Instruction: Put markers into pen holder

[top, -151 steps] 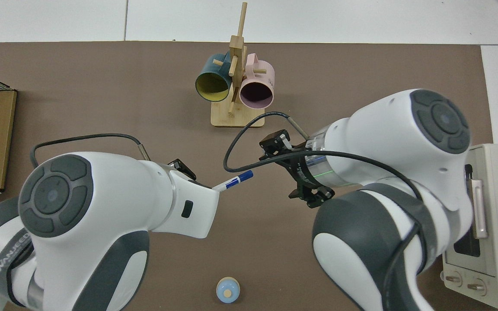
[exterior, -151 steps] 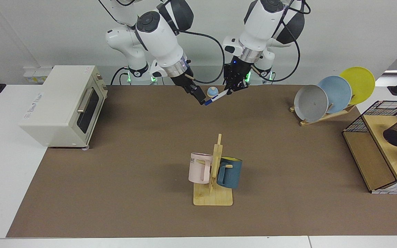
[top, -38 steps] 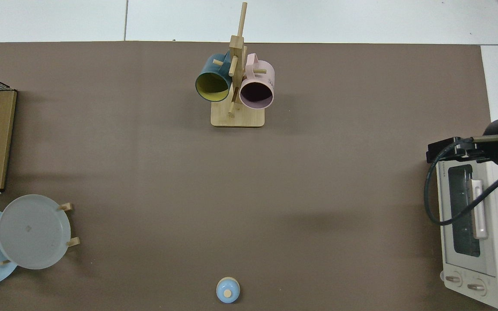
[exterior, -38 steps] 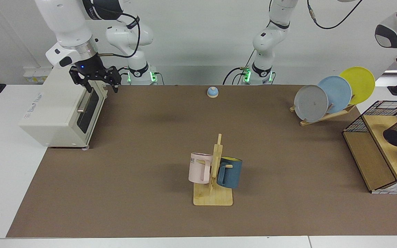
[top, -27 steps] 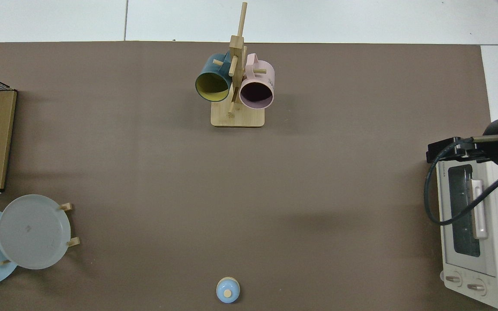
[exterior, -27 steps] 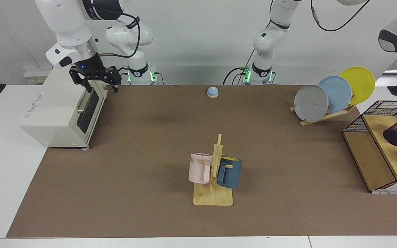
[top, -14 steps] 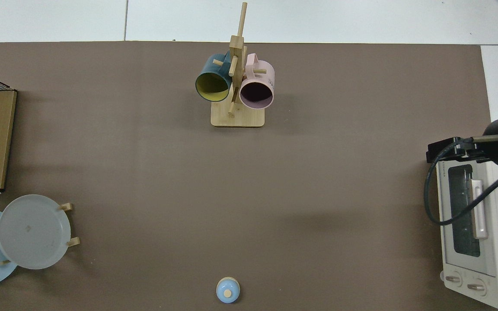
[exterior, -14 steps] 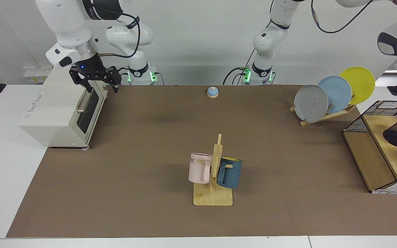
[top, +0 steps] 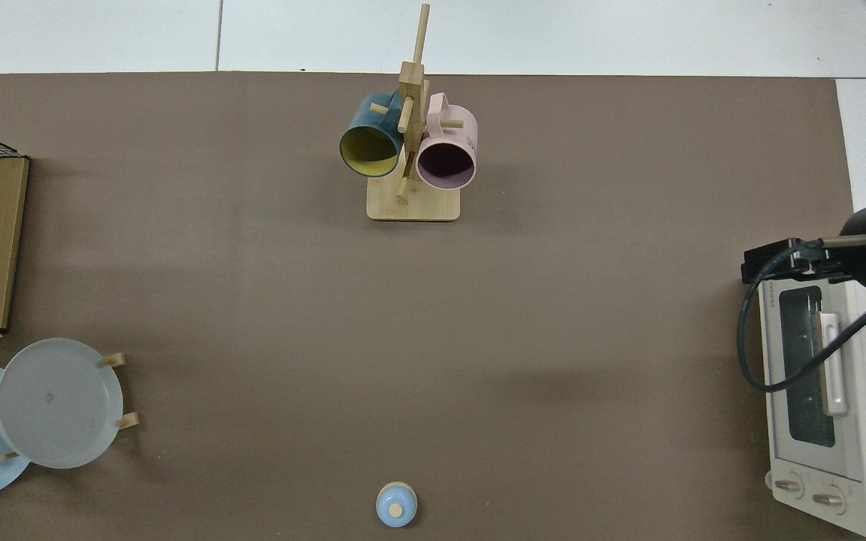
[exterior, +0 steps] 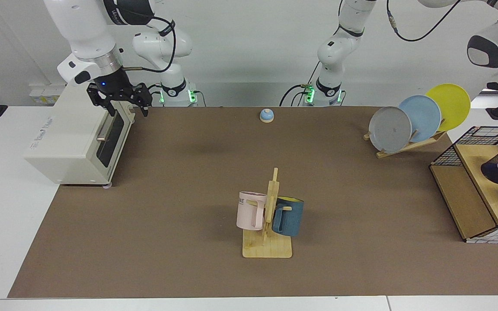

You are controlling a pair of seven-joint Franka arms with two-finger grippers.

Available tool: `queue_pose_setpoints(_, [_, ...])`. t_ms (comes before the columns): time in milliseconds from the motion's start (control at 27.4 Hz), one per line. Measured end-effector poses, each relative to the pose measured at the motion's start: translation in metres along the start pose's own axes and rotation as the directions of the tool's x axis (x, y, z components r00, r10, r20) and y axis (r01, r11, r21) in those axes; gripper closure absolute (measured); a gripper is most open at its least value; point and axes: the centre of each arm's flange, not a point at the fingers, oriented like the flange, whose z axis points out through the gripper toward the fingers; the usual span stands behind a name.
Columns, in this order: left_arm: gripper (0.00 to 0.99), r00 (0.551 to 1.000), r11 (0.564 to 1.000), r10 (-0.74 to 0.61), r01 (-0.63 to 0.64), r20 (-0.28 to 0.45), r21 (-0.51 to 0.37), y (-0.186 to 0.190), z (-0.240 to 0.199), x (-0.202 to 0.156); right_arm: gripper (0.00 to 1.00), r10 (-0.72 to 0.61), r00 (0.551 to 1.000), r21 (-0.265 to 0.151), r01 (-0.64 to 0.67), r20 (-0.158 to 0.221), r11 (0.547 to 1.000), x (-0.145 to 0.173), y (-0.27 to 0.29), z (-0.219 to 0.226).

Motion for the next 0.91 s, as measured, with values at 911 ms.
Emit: queue_pose_setpoints(911, [0.000,0.294,0.273,-0.956,0.868,-0.014,-0.414,-0.057,-0.083,0.163,0.00,0.000,1.000,0.000,0.000,0.000,1.000,0.000,0.000,0.000])
